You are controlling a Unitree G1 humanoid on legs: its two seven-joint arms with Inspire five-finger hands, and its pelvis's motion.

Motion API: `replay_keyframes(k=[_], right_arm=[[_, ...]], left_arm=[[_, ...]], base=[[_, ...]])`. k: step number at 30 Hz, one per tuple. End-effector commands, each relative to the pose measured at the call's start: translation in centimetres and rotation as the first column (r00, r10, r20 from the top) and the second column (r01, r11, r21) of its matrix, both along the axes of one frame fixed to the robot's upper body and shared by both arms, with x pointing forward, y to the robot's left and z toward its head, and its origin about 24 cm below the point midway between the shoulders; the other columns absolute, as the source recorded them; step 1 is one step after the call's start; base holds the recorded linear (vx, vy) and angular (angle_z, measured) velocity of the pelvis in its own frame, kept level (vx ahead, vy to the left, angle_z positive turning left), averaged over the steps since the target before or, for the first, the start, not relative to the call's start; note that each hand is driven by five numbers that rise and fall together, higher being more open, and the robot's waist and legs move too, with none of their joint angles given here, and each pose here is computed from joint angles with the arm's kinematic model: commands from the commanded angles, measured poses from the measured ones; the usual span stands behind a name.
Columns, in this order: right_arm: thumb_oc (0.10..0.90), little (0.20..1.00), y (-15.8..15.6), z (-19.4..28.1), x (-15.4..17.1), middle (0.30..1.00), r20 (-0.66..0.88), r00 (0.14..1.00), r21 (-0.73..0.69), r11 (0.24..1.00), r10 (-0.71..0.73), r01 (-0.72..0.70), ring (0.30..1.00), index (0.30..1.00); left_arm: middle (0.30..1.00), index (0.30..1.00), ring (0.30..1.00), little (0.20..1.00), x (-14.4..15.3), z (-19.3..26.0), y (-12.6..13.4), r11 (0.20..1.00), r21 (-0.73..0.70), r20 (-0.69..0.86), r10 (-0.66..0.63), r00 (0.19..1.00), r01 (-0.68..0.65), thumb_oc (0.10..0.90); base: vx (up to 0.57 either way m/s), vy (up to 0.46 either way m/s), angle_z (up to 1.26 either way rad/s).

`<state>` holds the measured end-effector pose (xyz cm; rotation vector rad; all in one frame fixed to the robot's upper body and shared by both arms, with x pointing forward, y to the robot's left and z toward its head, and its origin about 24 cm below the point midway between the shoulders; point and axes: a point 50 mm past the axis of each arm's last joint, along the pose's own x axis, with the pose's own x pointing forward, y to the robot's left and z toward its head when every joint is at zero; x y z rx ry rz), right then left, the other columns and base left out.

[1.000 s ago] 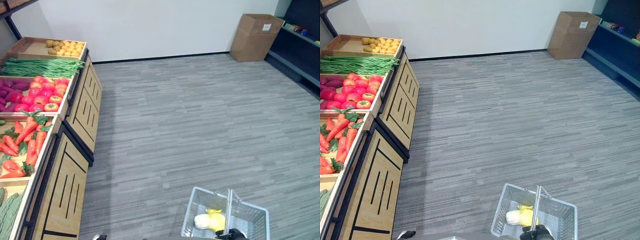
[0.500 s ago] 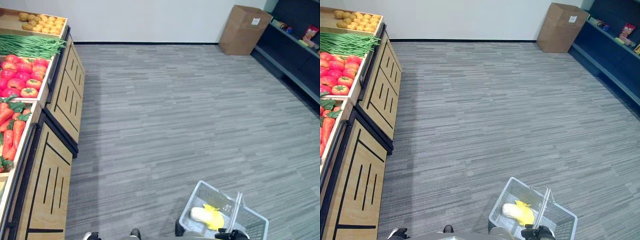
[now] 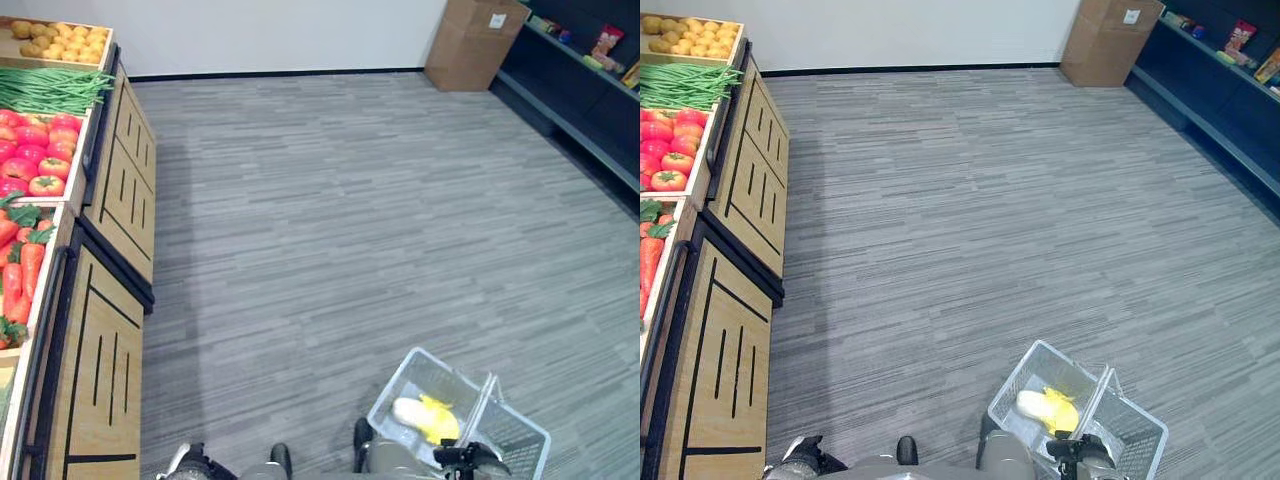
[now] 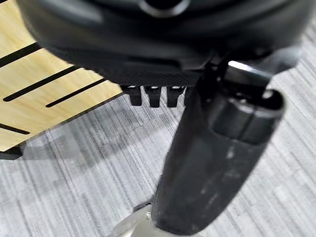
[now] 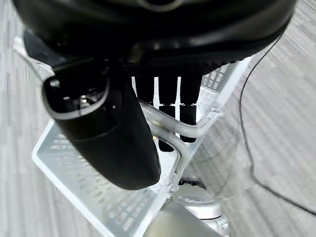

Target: Get the vegetables into the basket

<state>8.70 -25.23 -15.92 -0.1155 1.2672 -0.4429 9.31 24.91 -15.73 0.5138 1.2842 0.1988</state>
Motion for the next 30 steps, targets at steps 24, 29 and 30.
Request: replay_keyframes(k=[24,29,30], right_arm=[[0.400,0.300,-3.1,0.3,-4.2,0.300,-0.138,0.990,-0.069,0.997,0.037,-0.047,0.300,0.300],[0.400,0.300,-3.3,0.4,-4.5,0.300,-0.143,0.989,-0.072,0.997,0.024,-0.034,0.300,0.300],[0.400,0.300,-3.4,0.4,-4.8,0.300,-0.148,0.989,-0.072,0.997,0.013,-0.024,0.300,0.300]], left_arm=[[1.000,1.000,1.000,1.000,0.6,-0.1,-0.8,1.000,-0.014,-0.010,0.012,1.000,-0.012,0.900],[1.000,1.000,1.000,1.000,1.0,0.0,-0.5,1.000,-0.008,0.005,0.021,1.000,-0.021,0.900],[1.000,1.000,1.000,1.000,1.1,0.1,-0.5,1.000,-0.009,0.010,0.025,1.000,-0.025,0.900]], base=[[0.29,-0.085,0.42],[0.25,-0.148,0.08],[0.21,-0.091,-0.08]])
